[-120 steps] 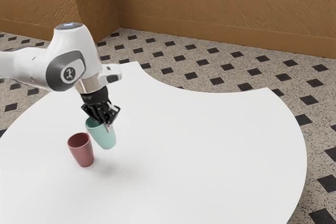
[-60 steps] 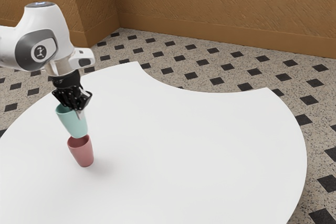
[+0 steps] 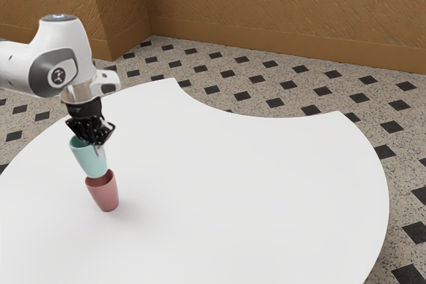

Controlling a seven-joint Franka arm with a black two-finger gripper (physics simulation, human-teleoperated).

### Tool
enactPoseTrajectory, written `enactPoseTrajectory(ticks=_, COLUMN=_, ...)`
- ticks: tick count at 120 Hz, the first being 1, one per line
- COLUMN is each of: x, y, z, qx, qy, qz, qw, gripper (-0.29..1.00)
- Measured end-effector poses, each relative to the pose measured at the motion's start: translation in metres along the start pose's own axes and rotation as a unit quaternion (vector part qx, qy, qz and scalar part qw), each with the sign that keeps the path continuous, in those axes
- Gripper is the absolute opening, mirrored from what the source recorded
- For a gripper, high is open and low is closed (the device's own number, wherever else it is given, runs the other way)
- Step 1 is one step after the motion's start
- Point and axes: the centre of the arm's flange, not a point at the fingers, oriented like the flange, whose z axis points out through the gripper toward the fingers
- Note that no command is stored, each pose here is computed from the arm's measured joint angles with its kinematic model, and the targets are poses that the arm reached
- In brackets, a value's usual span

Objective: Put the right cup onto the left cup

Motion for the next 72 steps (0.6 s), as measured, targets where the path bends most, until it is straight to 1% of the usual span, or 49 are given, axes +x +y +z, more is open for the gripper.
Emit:
enactPoseTrajectory(ticks=18, x=0.003, y=-0.006, z=0.007, qx=0.001, qy=-0.003, qz=-0.004, qw=1.000, gripper=-0.08)
enactPoseTrajectory(ticks=72, x=0.014, y=-0.004, z=0.042, qx=0.008, qy=-0.026, qz=-0.001, qw=1.000, gripper=-0.08)
